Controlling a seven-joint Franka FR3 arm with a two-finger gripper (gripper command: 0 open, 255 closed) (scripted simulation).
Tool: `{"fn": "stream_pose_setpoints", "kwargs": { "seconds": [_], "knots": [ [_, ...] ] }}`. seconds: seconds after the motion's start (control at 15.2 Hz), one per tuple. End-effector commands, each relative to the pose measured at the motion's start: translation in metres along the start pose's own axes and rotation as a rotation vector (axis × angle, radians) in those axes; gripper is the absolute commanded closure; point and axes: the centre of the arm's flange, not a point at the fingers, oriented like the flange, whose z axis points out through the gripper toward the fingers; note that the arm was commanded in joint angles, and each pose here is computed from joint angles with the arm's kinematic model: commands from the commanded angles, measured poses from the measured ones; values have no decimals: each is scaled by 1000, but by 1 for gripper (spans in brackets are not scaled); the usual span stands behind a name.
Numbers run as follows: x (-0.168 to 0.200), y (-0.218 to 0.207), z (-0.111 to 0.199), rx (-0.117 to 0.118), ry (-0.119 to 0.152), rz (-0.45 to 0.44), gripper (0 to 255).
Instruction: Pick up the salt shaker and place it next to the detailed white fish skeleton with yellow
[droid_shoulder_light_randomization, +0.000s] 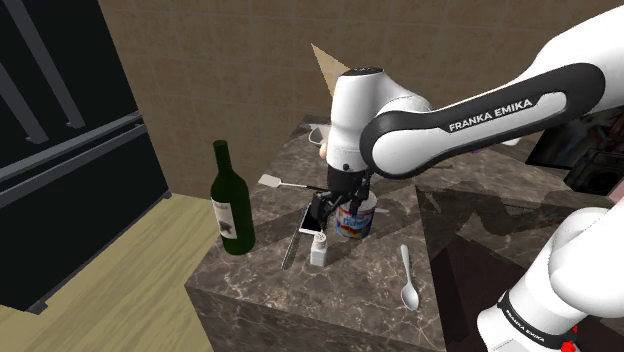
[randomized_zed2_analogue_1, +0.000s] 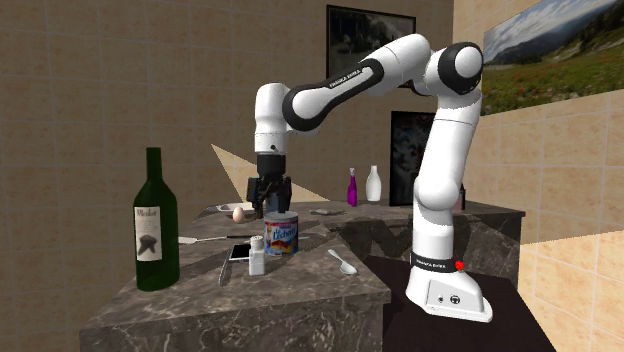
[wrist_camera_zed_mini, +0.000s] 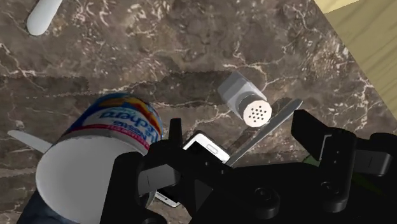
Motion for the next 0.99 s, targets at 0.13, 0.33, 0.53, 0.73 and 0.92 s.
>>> {"fn": "stream_pose_setpoints", "kwargs": {
  "seconds": [0.13, 0.33, 0.53, 0.73, 0.92],
  "knots": [
    [8, -36, 27, -10, 3, 5, 0],
    [8, -36, 43, -10, 3, 5, 0],
    [8, -36, 59, -10, 3, 5, 0],
    [8, -36, 62, -10, 3, 5, 0],
    [8, -36, 62, -10, 3, 5, 0]
  ]
}}
